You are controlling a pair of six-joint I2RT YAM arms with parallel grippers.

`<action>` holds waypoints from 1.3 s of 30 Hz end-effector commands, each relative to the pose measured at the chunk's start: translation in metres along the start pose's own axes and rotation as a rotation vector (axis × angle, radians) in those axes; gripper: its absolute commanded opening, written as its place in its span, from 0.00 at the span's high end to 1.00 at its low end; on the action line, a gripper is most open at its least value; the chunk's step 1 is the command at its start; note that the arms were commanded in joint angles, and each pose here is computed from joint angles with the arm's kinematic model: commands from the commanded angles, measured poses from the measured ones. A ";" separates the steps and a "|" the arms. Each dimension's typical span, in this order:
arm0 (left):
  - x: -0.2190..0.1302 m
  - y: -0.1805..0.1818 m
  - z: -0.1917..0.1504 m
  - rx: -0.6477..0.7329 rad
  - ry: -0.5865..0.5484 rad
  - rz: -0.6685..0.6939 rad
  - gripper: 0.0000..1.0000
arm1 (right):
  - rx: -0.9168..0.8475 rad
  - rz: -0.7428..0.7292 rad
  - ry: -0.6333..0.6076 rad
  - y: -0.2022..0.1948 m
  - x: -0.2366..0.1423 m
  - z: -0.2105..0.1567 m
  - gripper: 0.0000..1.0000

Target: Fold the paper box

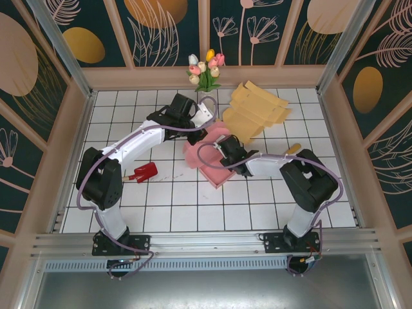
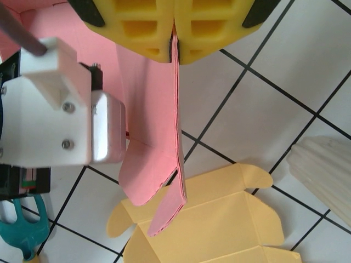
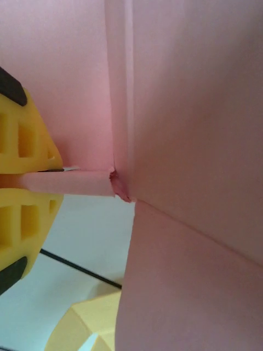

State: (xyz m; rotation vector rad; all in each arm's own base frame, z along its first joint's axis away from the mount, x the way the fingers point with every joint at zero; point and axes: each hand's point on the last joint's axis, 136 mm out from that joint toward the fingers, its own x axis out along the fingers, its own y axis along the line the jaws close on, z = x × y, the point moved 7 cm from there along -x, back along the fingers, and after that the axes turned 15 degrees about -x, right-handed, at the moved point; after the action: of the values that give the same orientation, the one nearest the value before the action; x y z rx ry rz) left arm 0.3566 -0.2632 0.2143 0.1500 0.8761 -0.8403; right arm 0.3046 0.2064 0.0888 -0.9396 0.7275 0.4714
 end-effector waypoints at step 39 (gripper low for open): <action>-0.039 -0.018 -0.008 0.084 -0.020 -0.027 1.00 | 0.121 -0.024 -0.719 -0.088 -0.125 -0.007 0.47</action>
State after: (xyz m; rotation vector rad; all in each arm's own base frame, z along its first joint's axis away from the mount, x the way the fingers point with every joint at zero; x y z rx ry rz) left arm 0.3399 -0.2512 0.2150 0.1857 0.9067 -0.8439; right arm 0.2759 0.1518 0.2168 -0.5277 0.2780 0.6241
